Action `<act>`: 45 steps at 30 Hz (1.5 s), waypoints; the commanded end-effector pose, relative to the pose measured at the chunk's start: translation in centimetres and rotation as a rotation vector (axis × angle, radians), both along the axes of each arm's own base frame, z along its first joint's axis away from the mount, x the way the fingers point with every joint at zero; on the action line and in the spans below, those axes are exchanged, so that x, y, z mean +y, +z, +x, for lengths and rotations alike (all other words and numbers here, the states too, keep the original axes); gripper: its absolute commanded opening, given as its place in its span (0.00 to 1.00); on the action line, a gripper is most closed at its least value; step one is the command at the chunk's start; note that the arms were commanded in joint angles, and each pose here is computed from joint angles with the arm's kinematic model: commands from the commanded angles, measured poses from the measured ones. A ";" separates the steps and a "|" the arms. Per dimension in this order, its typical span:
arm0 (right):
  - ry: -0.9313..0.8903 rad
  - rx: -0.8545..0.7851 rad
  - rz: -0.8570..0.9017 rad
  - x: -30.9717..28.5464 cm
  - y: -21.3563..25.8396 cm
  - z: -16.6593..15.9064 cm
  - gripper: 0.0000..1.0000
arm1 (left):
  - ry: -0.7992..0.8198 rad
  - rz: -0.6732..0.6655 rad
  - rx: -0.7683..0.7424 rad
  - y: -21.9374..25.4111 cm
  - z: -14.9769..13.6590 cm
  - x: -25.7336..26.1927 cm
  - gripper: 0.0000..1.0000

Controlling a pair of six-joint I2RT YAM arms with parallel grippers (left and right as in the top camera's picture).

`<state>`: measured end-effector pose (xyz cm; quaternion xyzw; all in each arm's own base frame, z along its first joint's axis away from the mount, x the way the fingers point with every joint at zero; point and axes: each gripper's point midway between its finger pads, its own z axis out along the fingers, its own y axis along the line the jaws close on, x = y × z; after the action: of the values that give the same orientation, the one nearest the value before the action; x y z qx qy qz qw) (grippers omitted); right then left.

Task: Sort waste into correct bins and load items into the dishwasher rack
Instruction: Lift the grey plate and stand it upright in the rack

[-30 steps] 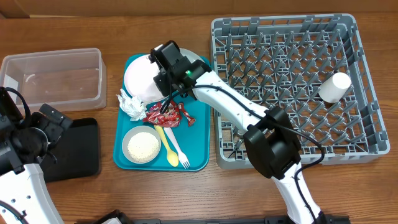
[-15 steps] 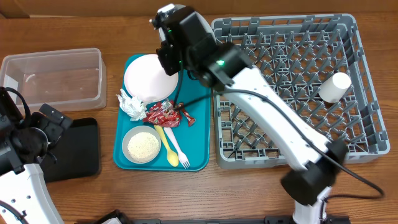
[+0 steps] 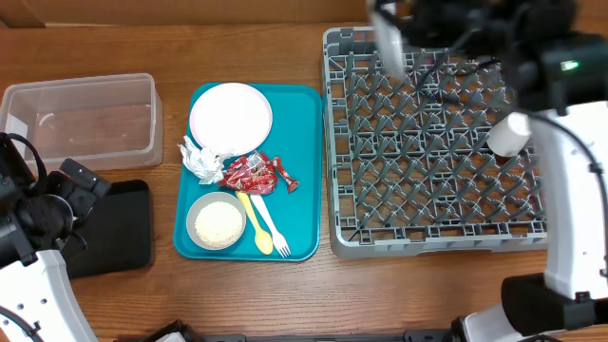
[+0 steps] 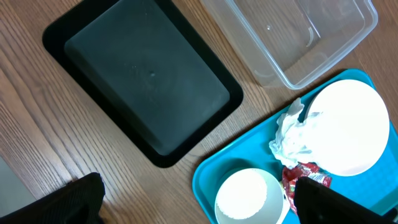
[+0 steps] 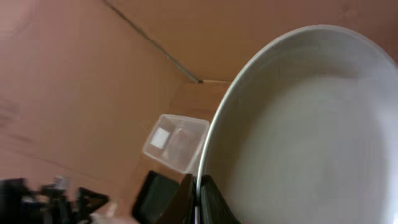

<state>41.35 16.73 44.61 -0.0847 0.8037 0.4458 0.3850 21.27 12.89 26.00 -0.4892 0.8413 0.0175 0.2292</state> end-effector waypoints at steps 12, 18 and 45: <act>-0.057 0.195 0.338 -16.2 -0.2 -0.5 0.04 | 0.017 -0.003 -0.020 0.5 0.2 0.1 1.00; -0.161 0.237 0.303 -20.6 -4.5 1.3 0.04 | 0.017 -0.003 -0.020 0.5 0.2 0.1 1.00; 0.051 0.163 0.091 -19.3 -19.0 7.2 0.04 | 0.017 -0.003 -0.020 0.5 0.2 0.1 1.00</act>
<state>48.07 -2.16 26.32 -0.0461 0.8077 0.5015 0.3065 21.27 12.89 26.00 -0.4892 0.8413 0.0175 0.2292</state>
